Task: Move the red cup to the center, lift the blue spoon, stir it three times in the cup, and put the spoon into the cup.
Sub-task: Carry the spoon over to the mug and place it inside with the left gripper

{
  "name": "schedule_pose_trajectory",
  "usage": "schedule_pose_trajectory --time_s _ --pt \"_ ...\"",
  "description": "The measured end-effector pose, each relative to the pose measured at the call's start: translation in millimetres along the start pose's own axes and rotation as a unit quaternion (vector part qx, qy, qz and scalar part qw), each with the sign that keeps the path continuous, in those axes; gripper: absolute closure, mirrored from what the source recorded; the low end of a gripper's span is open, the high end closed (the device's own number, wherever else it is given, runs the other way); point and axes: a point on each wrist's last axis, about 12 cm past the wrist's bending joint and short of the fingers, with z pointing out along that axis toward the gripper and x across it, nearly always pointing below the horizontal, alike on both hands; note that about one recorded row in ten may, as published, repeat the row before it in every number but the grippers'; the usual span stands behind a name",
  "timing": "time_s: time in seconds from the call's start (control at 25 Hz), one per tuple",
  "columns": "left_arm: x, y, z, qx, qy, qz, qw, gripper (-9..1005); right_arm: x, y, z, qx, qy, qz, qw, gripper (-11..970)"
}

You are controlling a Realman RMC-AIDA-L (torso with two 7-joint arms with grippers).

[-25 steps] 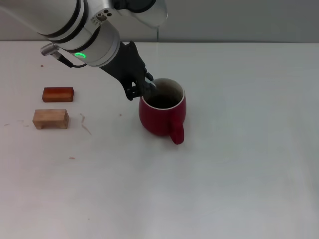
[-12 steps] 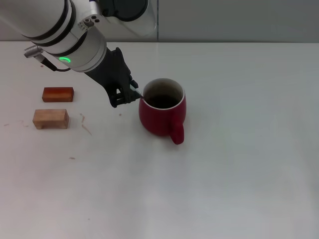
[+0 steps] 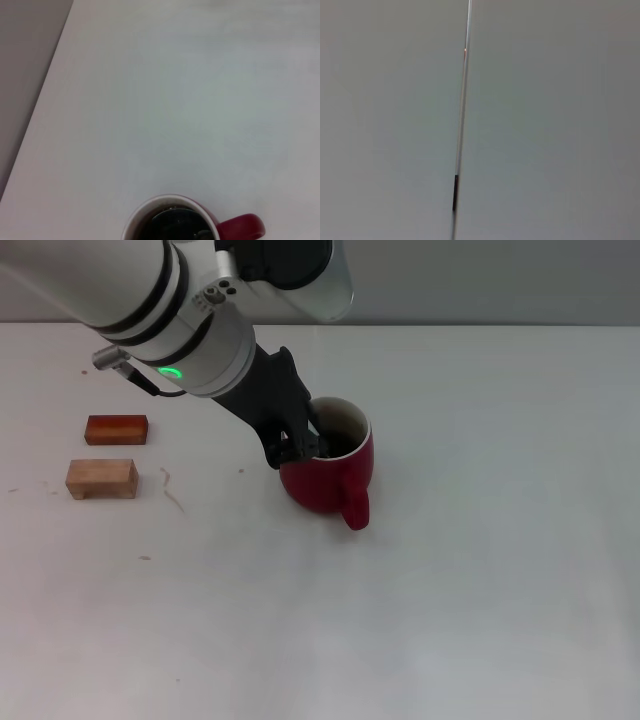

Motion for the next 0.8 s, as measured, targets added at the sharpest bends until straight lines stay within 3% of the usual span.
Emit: schedule_pose_trajectory --time_s 0.28,0.8 --pt "2 4.8 13 -0.014 -0.012 -0.015 1.000 834 0 0.7 -1 -0.001 0.001 0.001 1.000 289" --pt "9 12.4 10 -0.048 0.004 -0.027 0.998 834 1 -0.7 -5 0.001 -0.002 0.003 1.000 289"
